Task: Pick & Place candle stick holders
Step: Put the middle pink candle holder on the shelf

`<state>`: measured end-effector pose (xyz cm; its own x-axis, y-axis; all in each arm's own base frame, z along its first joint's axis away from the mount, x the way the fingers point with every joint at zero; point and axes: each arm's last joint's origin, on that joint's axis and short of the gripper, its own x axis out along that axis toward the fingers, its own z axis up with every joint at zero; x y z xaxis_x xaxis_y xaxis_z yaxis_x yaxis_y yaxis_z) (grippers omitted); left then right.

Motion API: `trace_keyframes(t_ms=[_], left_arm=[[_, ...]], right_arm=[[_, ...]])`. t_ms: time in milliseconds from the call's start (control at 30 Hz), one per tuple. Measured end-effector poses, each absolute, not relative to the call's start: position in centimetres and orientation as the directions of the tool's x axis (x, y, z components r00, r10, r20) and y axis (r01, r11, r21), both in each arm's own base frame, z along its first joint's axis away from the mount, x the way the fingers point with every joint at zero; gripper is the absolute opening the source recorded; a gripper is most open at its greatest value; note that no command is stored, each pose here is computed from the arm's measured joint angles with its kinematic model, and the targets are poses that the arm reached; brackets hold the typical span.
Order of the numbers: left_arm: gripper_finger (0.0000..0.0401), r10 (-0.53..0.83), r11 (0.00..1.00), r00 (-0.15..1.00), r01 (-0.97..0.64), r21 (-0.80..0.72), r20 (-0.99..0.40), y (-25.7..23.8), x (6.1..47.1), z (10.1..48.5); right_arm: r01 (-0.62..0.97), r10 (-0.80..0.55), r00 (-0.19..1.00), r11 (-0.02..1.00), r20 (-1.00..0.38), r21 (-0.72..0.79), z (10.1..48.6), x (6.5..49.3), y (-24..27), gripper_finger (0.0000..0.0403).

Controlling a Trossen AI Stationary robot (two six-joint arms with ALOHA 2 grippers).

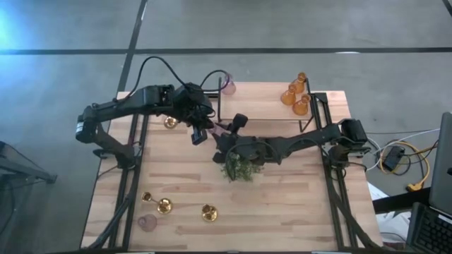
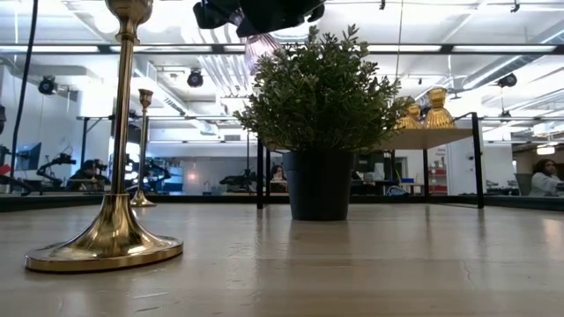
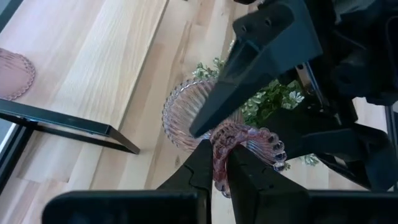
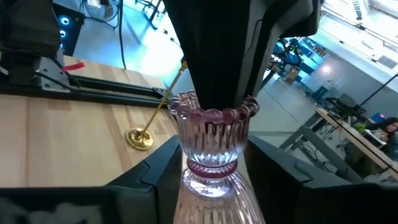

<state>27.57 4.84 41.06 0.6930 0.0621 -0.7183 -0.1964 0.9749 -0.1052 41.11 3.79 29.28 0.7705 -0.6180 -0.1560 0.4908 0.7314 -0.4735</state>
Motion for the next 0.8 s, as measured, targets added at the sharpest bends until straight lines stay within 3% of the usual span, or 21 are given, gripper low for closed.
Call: trace_keyframes(t_ms=[133,367,633,800], left_arm=[[0.0028,0.068,0.975,0.696,-0.199,-0.101,-0.715,4.9,27.6,41.1],[0.0032,0.070,0.983,0.696,-0.170,-0.068,-0.714,4.9,27.6,41.1],[0.0183,0.186,0.980,0.681,-0.184,0.080,-0.709,5.2,27.6,41.2],[0.0231,0.281,0.959,0.760,-0.241,0.147,-0.586,5.3,27.4,41.7]], right_arm=[[0.493,-0.620,0.769,0.731,-0.157,-0.471,29.3,41.1,3.6,0.0113],[0.494,-0.626,0.763,0.724,-0.160,-0.481,29.2,41.1,3.6,0.0109],[0.492,-0.629,0.750,0.737,-0.205,-0.463,29.7,40.2,3.3,0.0109],[0.518,-0.643,0.731,0.741,-0.228,-0.427,31.1,37.9,2.4,0.0108]])
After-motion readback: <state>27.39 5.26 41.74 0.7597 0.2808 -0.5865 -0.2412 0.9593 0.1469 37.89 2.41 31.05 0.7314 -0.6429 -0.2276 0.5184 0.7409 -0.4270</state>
